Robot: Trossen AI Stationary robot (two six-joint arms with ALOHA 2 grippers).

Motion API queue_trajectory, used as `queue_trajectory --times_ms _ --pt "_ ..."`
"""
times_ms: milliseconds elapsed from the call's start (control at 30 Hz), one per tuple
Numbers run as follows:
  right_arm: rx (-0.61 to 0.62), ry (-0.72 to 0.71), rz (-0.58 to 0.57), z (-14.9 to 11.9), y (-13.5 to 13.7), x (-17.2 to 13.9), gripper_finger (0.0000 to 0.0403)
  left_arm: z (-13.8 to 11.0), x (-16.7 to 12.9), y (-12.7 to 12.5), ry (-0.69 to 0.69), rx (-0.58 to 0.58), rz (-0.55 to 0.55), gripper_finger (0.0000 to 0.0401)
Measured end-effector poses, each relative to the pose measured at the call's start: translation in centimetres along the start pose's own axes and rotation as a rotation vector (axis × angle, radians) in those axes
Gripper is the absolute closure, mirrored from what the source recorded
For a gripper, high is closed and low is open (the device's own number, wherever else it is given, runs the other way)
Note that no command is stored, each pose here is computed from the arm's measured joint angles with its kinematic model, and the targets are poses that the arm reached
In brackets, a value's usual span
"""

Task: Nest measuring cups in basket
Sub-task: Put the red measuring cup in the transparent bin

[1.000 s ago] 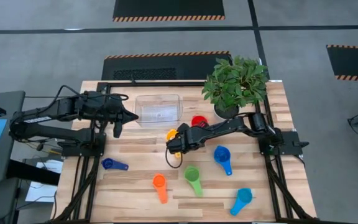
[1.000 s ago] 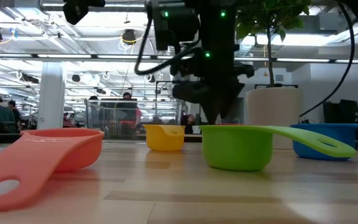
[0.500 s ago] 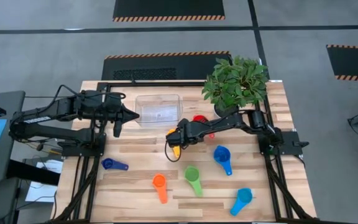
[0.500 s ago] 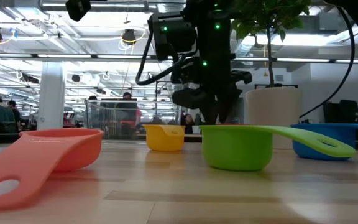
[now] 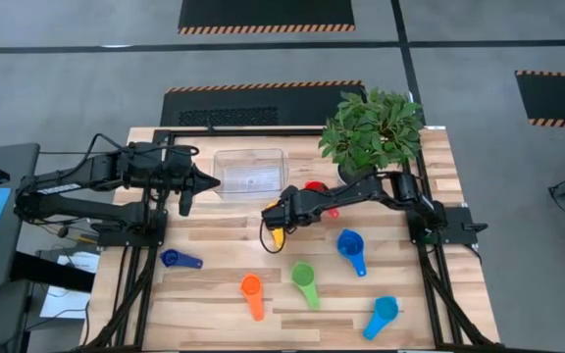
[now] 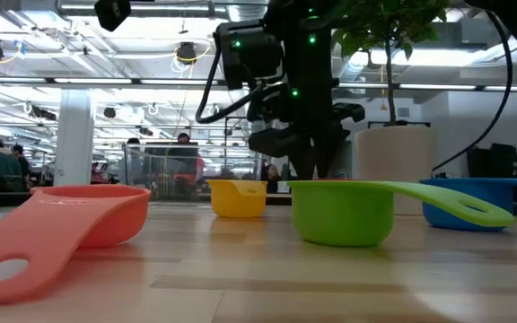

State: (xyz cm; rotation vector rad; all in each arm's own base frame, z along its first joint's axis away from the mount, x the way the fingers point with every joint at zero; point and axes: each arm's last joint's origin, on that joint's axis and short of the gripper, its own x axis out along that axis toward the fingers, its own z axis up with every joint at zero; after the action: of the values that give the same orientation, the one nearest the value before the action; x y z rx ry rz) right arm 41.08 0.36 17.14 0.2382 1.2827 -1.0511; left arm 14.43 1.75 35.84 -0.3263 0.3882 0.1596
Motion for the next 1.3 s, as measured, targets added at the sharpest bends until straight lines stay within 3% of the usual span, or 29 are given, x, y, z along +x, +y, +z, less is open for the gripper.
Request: queue_trajectory --times_ms 600,1000,1133,1300 --pt "-0.019 -0.023 -0.010 0.2 -0.1 0.3 0.0237 0.0 0.0 -0.1 0.015 -0.018 -0.047 0.0401" --pt "-0.013 0.016 -0.016 -1.7 0.3 2.7 0.0245 0.0 0.0 -0.2 0.013 -0.018 -0.058 0.0401" --pt "-0.003 0.044 0.033 -2.2 0.7 3.3 0.0276 0.0 0.0 -0.2 0.013 -0.018 -0.058 0.0401" --pt "-0.030 0.043 0.036 -2.7 1.0 2.8 0.0367 0.0 0.0 -0.2 0.013 -0.018 -0.057 0.0401"
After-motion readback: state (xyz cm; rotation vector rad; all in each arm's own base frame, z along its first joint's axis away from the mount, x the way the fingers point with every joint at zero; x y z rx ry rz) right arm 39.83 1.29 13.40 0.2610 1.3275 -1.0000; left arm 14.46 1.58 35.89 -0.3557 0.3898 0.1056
